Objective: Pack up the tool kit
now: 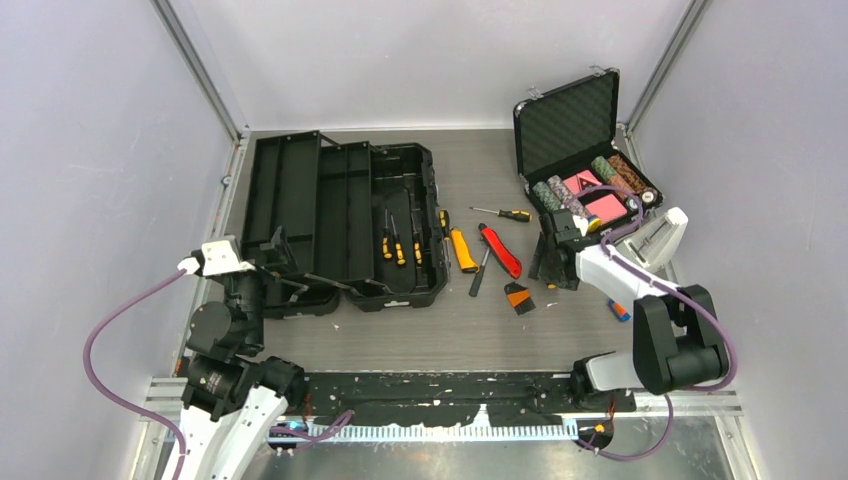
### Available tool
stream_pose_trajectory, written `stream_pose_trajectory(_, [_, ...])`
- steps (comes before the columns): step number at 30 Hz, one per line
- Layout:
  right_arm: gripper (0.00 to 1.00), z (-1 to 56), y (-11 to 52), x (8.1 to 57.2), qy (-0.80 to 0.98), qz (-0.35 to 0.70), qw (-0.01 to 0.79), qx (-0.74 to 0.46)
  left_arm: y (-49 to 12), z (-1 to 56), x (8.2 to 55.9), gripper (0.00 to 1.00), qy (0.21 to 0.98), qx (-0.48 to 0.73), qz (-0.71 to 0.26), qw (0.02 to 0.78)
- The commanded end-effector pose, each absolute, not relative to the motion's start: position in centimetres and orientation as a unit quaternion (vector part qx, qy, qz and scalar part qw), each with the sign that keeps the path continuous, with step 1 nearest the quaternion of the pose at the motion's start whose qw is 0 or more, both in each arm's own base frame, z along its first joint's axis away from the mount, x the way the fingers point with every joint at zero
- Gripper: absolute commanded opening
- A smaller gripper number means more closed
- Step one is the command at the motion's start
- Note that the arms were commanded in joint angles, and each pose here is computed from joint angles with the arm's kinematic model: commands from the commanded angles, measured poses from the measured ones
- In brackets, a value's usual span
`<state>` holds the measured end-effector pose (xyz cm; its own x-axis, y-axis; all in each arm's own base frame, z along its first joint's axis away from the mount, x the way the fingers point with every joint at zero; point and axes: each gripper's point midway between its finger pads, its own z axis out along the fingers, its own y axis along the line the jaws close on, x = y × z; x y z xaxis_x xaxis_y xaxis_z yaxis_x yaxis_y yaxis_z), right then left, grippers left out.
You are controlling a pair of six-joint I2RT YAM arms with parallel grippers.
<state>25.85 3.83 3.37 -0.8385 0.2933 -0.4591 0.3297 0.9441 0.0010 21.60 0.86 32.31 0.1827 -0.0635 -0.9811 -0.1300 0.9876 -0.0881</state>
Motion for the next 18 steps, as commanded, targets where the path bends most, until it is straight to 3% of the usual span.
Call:
stream_pose_trajectory(1, [0.61, 2.6, 3.8, 28.1, 0.949, -0.031, 0.258, 0.176, 0.9, 33.7, 21.5, 1.0, 0.619, -0.082, 0.016, 0.781])
stream_pose_trajectory(8, [0.48, 2.0, 4.1, 29.7, 0.948, -0.014, 0.266, 0.173, 0.6, 33.7, 21.6, 1.0, 0.621, -0.078, 0.01, 0.78])
stream_pose_trajectory(13, [0.22, 2.6, 4.7, 30.3, 0.946, 0.005, 0.28, 0.166, 0.6, 33.8, 21.6, 0.99, 0.62, -0.077, 0.01, 0.781])
stream_pose_trajectory(18, [0.06, 5.8, 6.9, 31.4, 0.935, 0.064, 0.315, 0.152, 0.6, 33.6, 21.9, 1.0, 0.624, -0.077, 0.014, 0.778])
